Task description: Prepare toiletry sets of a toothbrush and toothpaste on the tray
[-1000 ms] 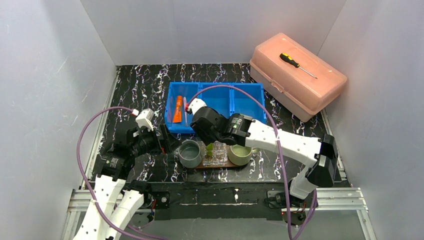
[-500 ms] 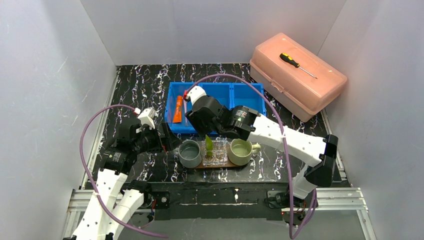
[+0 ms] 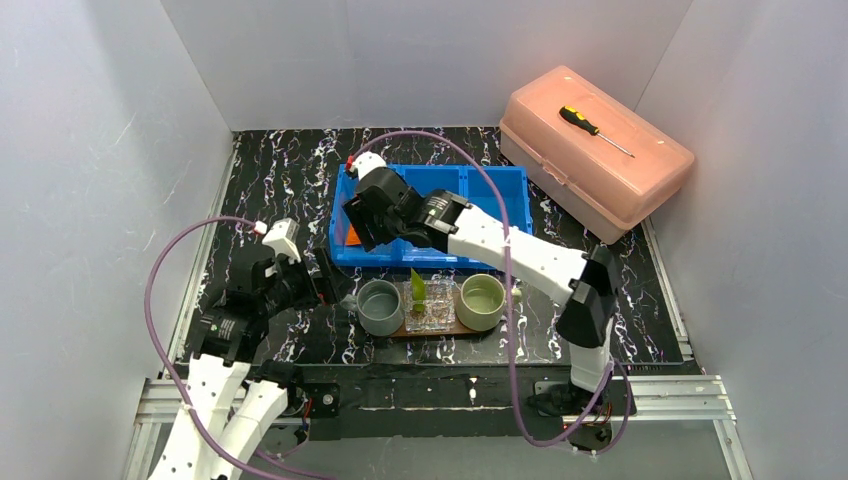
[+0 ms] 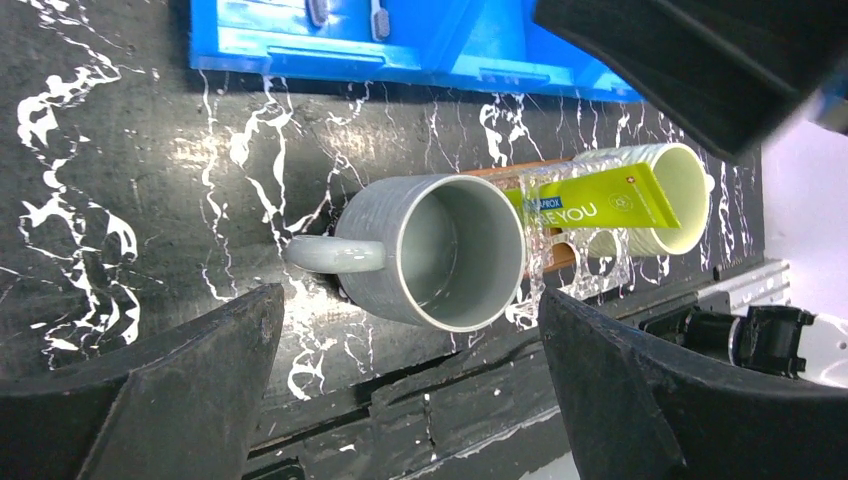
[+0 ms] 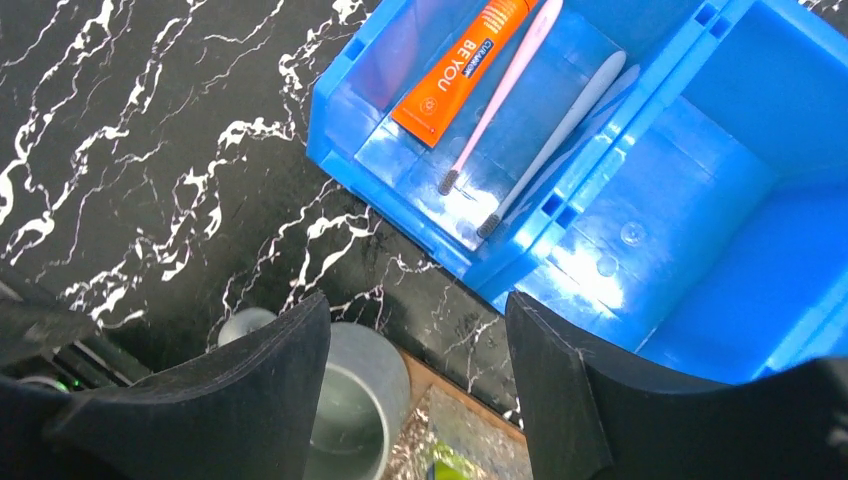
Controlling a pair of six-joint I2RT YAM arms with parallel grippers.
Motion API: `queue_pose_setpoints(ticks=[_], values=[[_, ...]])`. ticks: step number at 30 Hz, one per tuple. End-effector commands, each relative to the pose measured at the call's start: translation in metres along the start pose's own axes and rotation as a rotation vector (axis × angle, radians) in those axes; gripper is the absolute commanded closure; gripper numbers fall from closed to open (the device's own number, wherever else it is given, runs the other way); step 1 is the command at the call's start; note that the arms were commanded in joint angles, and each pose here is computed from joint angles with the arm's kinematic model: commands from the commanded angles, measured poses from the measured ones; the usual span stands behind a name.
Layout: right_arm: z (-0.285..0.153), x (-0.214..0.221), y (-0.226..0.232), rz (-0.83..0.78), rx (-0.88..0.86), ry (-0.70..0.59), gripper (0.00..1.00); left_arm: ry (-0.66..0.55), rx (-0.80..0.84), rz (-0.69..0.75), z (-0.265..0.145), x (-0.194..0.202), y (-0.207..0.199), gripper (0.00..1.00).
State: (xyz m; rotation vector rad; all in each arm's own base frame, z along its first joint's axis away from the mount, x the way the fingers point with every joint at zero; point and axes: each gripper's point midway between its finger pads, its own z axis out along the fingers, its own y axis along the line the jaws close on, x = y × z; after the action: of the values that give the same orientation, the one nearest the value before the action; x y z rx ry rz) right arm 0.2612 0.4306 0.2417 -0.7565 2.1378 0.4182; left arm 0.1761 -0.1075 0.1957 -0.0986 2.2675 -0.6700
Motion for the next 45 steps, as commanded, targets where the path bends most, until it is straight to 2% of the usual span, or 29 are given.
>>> queue_pose_setpoints(ticks=[1, 7, 12, 30, 45], values=[[0.017, -0.034, 0.005, 0.106, -0.032, -0.085, 0.27, -0.067, -0.062, -0.003, -0.012, -0.005, 0.01, 0.02], [0.055, -0.032, 0.0, 0.167, -0.032, -0.058, 0.27, -0.166, -0.104, -0.01, -0.028, -0.012, 0.017, 0.02], [0.083, -0.029, -0.003, 0.208, -0.017, -0.041, 0.27, -0.197, -0.121, -0.017, -0.033, -0.014, 0.02, 0.02], [0.177, 0.006, -0.023, 0.349, 0.028, 0.011, 0.31, -0.201, -0.131, -0.025, -0.034, -0.015, 0.022, 0.02], [0.218, 0.021, -0.033, 0.395, 0.007, 0.03, 0.34, -0.194, -0.13, -0.027, -0.033, -0.014, 0.022, 0.02]])
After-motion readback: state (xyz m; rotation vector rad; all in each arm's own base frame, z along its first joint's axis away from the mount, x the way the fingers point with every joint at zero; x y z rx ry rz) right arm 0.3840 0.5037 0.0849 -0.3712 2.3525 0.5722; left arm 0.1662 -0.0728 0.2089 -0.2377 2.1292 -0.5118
